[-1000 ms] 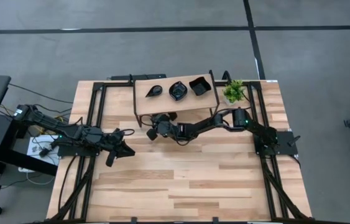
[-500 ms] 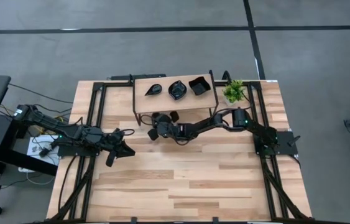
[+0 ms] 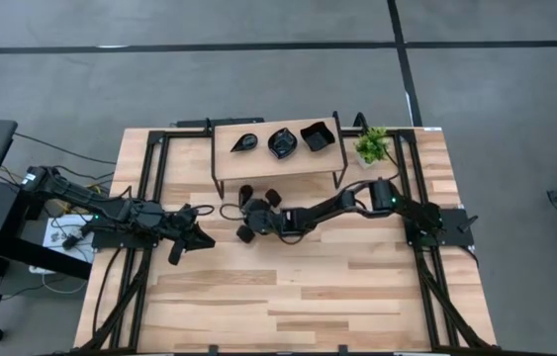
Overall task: Pick & Place Mini shaped plates
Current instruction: Stack the black drop shaped plate on the black drop shaped plate on the shelf
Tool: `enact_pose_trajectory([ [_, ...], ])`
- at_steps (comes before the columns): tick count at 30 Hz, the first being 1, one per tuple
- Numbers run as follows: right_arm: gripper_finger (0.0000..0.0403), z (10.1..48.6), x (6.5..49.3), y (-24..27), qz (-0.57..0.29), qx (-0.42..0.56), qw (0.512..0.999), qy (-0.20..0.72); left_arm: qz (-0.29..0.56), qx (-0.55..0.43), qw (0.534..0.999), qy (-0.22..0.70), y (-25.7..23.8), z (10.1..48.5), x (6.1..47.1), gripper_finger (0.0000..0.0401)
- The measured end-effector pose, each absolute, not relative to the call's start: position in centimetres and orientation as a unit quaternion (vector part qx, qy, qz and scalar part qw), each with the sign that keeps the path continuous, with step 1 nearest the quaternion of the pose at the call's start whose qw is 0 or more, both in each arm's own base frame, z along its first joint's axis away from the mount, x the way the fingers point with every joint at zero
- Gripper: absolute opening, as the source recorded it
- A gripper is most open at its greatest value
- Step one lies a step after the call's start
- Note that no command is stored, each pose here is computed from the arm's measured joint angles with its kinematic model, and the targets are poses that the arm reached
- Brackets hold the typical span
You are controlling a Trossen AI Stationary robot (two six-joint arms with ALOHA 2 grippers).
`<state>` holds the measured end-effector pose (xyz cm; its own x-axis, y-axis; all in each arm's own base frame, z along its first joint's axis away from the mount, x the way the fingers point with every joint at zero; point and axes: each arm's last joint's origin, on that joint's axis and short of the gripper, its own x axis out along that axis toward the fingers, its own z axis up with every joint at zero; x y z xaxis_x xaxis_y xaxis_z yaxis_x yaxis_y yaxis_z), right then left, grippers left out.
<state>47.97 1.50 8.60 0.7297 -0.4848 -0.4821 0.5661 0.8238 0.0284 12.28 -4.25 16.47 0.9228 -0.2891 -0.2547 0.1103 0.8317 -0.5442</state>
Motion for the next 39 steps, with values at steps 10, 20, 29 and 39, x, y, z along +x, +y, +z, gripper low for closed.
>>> enact_pose_trajectory([
  [10, 0.0122, 8.7, 47.6, 4.3, -0.311, 0.058, 0.923, 0.221, -0.106, -0.270, 0.943, 0.165, -4.2, 16.5, 12.3, 0.0053],
  [20, 0.0122, 10.2, 48.4, 0.3, -0.367, 0.106, 0.914, 0.137, -0.109, -0.272, 0.941, 0.167, -4.3, 16.5, 12.3, 0.0053],
  [29, 0.0122, 9.9, 48.3, -1.9, -0.376, 0.121, 0.907, 0.144, -0.109, -0.272, 0.941, 0.167, -4.3, 16.5, 12.3, 0.0053],
  [39, 0.0122, 9.1, 48.3, -2.5, -0.341, 0.130, 0.914, 0.180, -0.109, -0.270, 0.942, 0.166, -4.3, 16.5, 12.3, 0.0053],
])
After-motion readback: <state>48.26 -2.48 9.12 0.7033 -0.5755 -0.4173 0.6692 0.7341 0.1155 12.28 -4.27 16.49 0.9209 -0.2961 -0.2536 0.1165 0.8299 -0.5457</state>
